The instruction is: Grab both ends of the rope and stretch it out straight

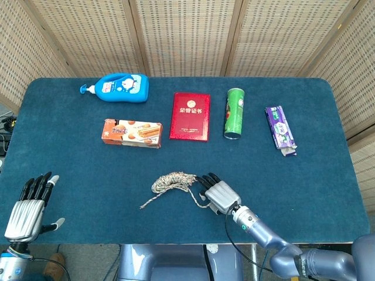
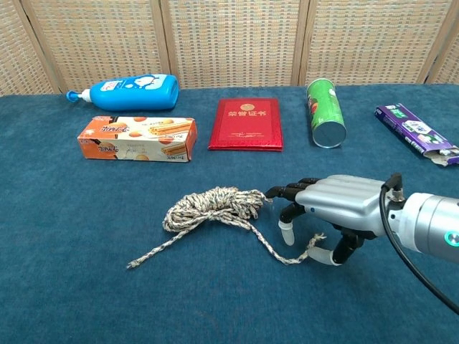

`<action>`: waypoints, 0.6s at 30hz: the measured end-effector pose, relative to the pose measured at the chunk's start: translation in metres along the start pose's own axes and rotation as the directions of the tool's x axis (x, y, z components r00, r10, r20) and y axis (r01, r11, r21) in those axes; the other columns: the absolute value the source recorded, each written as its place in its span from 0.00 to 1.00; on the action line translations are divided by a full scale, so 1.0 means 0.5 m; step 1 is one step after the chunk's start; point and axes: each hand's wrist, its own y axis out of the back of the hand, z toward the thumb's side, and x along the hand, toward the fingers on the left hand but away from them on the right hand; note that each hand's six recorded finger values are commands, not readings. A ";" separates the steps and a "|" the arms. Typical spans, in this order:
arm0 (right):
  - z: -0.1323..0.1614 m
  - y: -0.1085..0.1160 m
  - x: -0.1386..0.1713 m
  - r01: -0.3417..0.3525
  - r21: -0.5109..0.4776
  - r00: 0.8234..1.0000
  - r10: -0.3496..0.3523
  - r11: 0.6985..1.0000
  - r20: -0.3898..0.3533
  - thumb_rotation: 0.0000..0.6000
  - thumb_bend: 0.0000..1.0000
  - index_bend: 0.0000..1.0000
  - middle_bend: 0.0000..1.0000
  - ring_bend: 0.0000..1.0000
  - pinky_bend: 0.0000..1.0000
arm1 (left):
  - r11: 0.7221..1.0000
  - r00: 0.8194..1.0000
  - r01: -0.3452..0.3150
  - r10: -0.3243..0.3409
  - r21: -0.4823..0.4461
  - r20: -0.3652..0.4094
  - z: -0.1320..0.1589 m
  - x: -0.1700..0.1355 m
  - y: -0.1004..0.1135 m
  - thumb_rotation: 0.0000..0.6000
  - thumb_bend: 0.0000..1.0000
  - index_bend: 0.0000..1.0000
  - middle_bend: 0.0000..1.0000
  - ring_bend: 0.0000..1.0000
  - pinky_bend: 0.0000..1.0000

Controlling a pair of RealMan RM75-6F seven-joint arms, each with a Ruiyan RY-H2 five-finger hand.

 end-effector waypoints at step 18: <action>-0.007 -0.025 -0.001 0.038 -0.006 0.999 -0.038 0.999 -0.016 1.00 0.41 0.46 0.00 0.00 0.00 | 1.000 1.000 -0.002 0.002 0.001 0.007 0.002 0.000 -0.002 1.00 0.02 0.00 0.00 0.00 0.00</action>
